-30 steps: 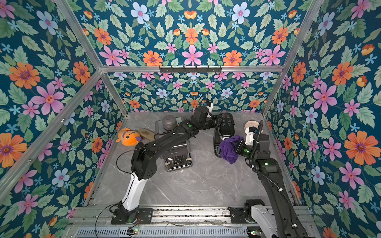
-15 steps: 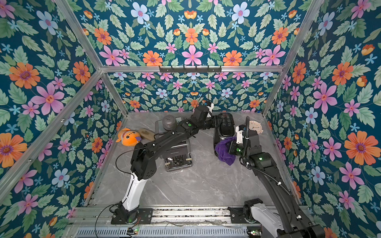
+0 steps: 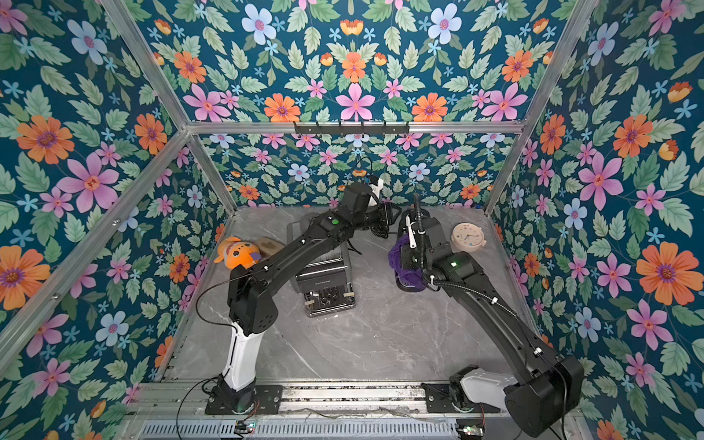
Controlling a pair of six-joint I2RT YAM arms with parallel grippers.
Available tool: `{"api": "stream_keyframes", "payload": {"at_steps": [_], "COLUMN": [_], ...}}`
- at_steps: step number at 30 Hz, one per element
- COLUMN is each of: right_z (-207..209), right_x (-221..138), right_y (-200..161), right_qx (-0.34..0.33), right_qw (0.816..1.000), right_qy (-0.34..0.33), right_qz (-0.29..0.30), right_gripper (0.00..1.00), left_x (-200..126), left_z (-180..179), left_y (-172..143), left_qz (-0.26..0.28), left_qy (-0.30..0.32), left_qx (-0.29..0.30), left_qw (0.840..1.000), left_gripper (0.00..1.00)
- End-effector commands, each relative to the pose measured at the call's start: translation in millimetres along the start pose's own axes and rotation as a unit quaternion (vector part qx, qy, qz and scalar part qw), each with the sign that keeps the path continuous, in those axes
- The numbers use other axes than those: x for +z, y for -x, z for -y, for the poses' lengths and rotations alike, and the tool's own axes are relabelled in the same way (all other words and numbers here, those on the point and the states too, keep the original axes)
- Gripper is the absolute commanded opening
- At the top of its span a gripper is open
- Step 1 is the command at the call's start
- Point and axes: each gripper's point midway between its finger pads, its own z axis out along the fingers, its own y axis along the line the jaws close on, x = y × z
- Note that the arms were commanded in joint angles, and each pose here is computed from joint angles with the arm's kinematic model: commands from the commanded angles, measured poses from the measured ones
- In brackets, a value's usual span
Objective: Wipe the surface of a coffee machine
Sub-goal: Wipe the dirt from the surface of the coffee machine.
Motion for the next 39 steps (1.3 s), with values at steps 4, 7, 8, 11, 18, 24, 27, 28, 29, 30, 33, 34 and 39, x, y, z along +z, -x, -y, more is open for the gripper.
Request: {"api": "stream_keyframes", "payload": {"at_steps": [4,7,8,11,18,24,27,28,29,30,33,34,39], "right_z": [7.1,4.7,5.1,7.8,-0.2,-10.4,-9.4,-7.8,-6.0,-4.7,-2.0,-1.9,-3.1], "right_x": [12.8,22.2,27.1,41.6,71.7,76.2,73.3,73.4,74.3,75.5,83.6,87.0,102.2], "right_y": [23.1,26.4,26.9,22.6,0.0,-18.5,-23.0,-25.3,-27.4,-31.4,-47.3,-53.8,-81.5], "right_qx": [-0.018,-0.03,-0.032,-0.04,-0.055,-0.069,-0.075,-0.081,-0.086,-0.092,-0.102,-0.102,-0.093], "right_qw": [0.999,0.998,0.998,0.996,0.995,0.995,0.995,0.994,0.994,0.993,0.991,0.991,0.99], "right_qy": [-0.041,-0.053,-0.058,-0.073,-0.075,-0.063,-0.062,-0.063,-0.066,-0.068,-0.07,-0.068,-0.057], "right_qz": [0.024,0.027,0.024,0.011,-0.028,-0.036,-0.027,-0.025,-0.024,-0.026,-0.044,-0.052,-0.084], "right_gripper": [0.0,0.0,0.0,0.0,0.0,0.0,0.0,0.0,0.0,0.0,0.0,0.0,0.0], "left_x": [-27.9,-39.1,-41.7,-47.3,-53.4,-61.9,-64.0,-64.9,-65.8,-67.0,-69.2,-70.1,-72.1], "left_z": [-0.7,-2.1,-2.5,-8.0,-21.7,-21.8,-23.0,-23.2,-23.3,-23.6,-23.3,-22.9,-23.7], "left_y": [35.4,46.8,48.0,49.0,43.9,47.8,46.5,45.9,45.7,46.1,46.4,47.1,47.3], "left_qz": [0.04,0.054,0.056,0.061,0.058,0.061,0.057,0.056,0.056,0.057,0.058,0.058,0.059], "left_qy": [0.01,0.016,0.017,0.027,0.041,0.047,0.052,0.053,0.053,0.054,0.055,0.056,0.059], "left_qx": [0.028,0.036,0.039,0.046,0.044,0.045,0.047,0.047,0.047,0.047,0.048,0.048,0.044], "left_qw": [0.999,0.998,0.997,0.997,0.997,0.996,0.996,0.996,0.996,0.996,0.996,0.996,0.996], "left_gripper": [0.52,0.52,0.52,0.52,0.52,0.52,0.52,0.52,0.52,0.52,0.52,0.52,0.52]}}
